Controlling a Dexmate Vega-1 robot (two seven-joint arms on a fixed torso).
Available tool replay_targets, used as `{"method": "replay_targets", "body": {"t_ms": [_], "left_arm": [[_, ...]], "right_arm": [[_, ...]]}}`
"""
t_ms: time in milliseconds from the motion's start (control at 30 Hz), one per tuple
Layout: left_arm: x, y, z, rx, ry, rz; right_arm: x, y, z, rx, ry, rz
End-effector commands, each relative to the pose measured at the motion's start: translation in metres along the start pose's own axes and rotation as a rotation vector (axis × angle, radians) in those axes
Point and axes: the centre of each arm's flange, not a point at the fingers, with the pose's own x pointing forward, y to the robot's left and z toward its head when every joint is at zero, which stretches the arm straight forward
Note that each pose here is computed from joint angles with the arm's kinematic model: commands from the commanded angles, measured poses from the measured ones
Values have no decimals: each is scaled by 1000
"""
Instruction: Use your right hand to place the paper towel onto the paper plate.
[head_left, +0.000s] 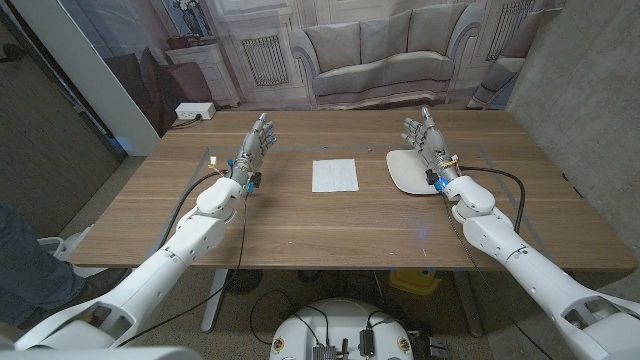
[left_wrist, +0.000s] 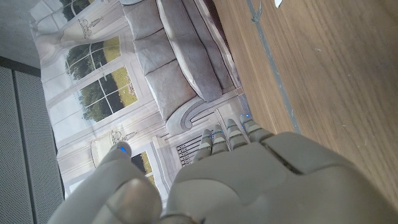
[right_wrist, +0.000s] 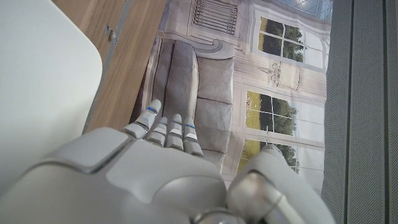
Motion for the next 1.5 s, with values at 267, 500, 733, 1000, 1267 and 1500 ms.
{"method": "replay_targets", "body": {"t_ms": [267,500,733,1000,1267,1500], "left_arm": [[-8,6,2,36,-5,32],[-10,9,5,43,-17,37],[-10,11,6,49,-19,38],[-10,12,8,62,-18,46],[-11,13,9,71,-14,53],[-14,15,10,76,-10,52]], "right_arm": [[9,21,5,-27,-12,58],[9,31,11,-72,-24,76],[11,40,14,-94,-37,98],[18,47,11,-93,-37,133],[20,55,16,-129,-52,163],[18,64,19,-158,-57,182]]}}
